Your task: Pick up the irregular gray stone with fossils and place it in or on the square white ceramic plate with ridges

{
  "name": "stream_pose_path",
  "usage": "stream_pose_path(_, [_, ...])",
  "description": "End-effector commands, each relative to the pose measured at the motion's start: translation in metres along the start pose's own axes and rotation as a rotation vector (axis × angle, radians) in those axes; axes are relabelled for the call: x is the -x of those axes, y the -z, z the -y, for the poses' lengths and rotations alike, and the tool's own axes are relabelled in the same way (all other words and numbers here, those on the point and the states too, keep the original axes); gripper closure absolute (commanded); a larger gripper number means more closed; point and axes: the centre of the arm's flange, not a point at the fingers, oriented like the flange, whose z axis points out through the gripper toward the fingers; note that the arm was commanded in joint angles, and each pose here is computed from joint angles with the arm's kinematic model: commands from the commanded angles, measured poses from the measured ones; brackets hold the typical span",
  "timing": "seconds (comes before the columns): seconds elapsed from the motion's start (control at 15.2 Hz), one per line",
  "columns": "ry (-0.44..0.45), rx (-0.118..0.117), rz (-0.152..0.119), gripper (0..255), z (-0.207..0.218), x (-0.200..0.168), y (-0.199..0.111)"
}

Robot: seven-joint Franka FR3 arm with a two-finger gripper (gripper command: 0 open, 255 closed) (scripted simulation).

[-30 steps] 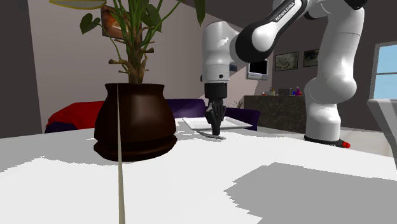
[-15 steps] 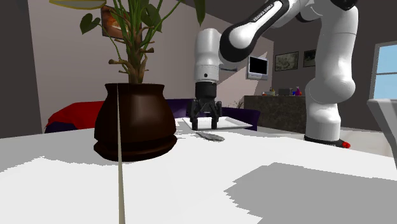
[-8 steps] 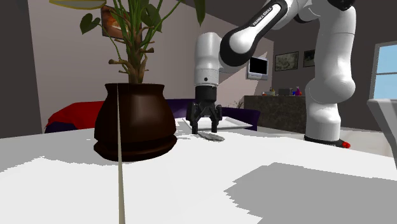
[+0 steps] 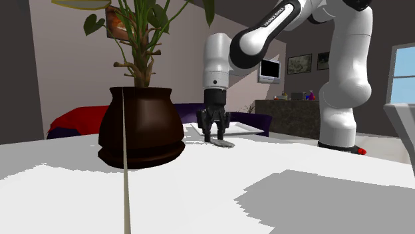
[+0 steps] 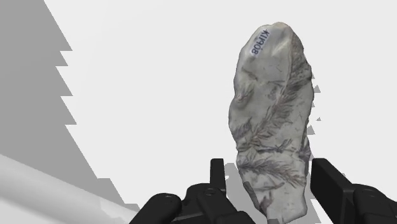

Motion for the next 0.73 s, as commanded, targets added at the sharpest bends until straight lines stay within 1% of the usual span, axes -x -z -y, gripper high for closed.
stream_pose_path(0.0, [0.003, 0.0, 0.004, 255, 0.001, 0.001, -0.003])
stream_pose_path(0.2, [0.003, 0.0, 0.004, 255, 0.001, 0.002, -0.003])
stream_pose_path(0.66, [0.003, 0.0, 0.004, 255, 0.005, 0.004, 0.034])
